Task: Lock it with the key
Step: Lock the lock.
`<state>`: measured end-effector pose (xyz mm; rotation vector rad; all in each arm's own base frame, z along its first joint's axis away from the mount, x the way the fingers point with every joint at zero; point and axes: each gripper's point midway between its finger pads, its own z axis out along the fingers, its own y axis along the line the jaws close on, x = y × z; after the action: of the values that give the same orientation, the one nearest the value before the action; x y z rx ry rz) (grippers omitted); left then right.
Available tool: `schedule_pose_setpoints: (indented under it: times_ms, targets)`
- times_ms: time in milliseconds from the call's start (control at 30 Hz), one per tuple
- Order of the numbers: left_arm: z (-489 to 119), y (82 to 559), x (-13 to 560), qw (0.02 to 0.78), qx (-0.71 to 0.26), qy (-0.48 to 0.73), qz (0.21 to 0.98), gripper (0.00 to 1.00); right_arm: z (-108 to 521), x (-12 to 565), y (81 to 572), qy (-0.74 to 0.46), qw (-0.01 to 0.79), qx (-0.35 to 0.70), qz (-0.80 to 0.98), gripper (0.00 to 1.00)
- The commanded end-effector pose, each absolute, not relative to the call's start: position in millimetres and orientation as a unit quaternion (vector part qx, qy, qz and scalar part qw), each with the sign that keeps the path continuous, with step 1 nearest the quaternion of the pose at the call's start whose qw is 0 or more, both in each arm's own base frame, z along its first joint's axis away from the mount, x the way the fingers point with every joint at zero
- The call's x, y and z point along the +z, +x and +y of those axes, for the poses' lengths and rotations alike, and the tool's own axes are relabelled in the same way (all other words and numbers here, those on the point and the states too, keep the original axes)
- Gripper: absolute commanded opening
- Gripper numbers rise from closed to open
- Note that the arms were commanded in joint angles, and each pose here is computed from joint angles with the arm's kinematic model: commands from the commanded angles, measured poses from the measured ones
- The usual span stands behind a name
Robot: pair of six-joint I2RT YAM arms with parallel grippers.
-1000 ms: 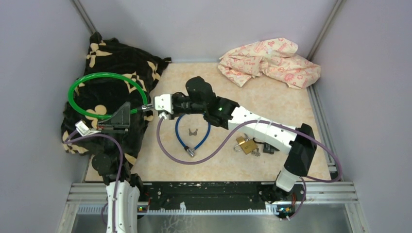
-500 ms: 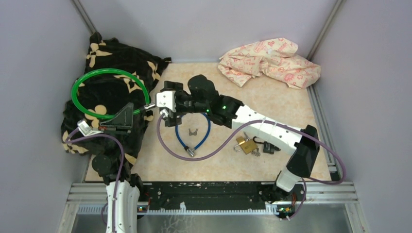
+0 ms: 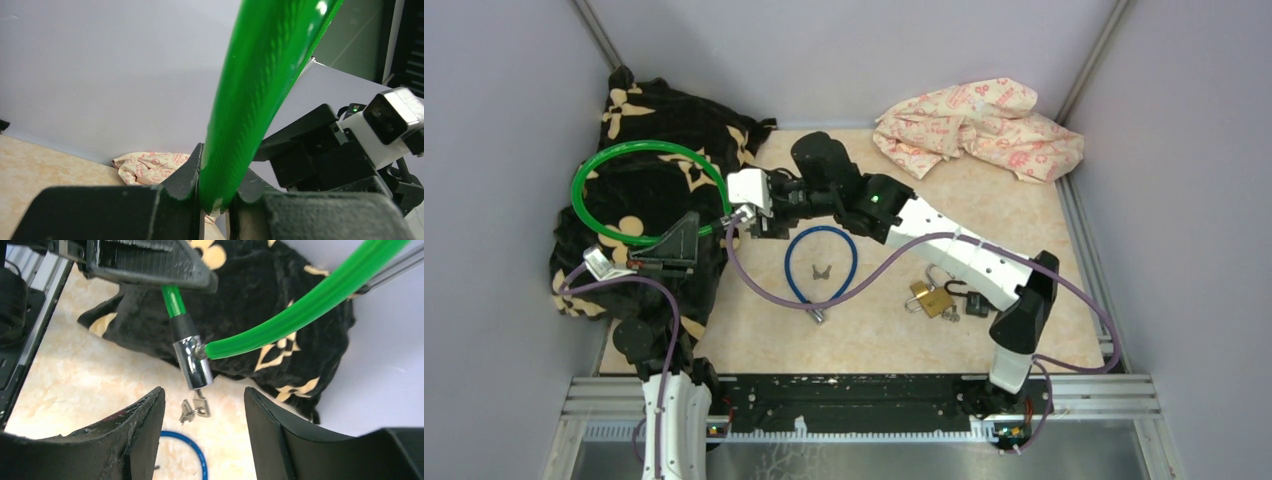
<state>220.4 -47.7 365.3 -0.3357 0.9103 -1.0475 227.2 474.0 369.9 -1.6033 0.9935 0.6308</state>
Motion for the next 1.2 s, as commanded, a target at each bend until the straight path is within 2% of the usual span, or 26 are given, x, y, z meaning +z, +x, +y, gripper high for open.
schedule_pose_setpoints:
  times_ms: [0,100,200,300,433,633,700,867,1000,1100,1167]
  targets:
    - [-51.8,201.9,391.8,0.78,-0.482,-0.118,0.381,0.0,475.1,370.9,228.9,-0.679,0.539,0.266,0.421,0.57]
    - [-51.8,201.8,392.0,0.78,-0.483,-0.118,0.381,0.0,479.5,365.0,234.1,-0.68,0.535,0.263,0.427,0.53]
    - [-52.0,201.8,392.1,0.78,-0.483,-0.118,0.381,0.0,482.4,357.4,239.7,-0.681,0.53,0.257,0.435,0.41]
    - [-51.8,201.5,392.3,0.781,-0.482,-0.117,0.381,0.0,482.9,356.5,241.5,-0.68,0.532,0.254,0.436,0.27]
    - [-51.5,201.5,392.4,0.78,-0.482,-0.118,0.38,0.0,481.7,355.0,246.2,-0.678,0.536,0.242,0.441,0.0]
    - [-50.8,201.3,392.0,0.783,-0.478,-0.118,0.38,0.0,458.5,341.8,265.3,-0.674,0.542,0.194,0.464,0.0]
    - [-49.4,201.3,391.9,0.787,-0.473,-0.12,0.378,0.0,434.8,332.9,288.6,-0.652,0.55,0.171,0.493,0.0]
    - [-46.2,201.8,391.3,0.791,-0.467,-0.126,0.375,0.0,340.3,267.9,354.2,-0.563,0.539,0.119,0.615,0.0]
    - [-44.1,208.6,385.5,0.784,-0.466,-0.138,0.385,0.0,306.5,261.3,364.2,-0.496,0.559,0.135,0.651,0.0]
    - [-36.3,234.0,355.5,0.746,-0.467,-0.199,0.43,0.0,309.2,273.3,355.3,-0.464,0.582,0.173,0.645,0.0]
    - [-31.0,263.6,301.6,0.669,-0.466,-0.288,0.502,0.0,314.0,276.7,350.6,-0.449,0.58,0.2,0.649,0.0]
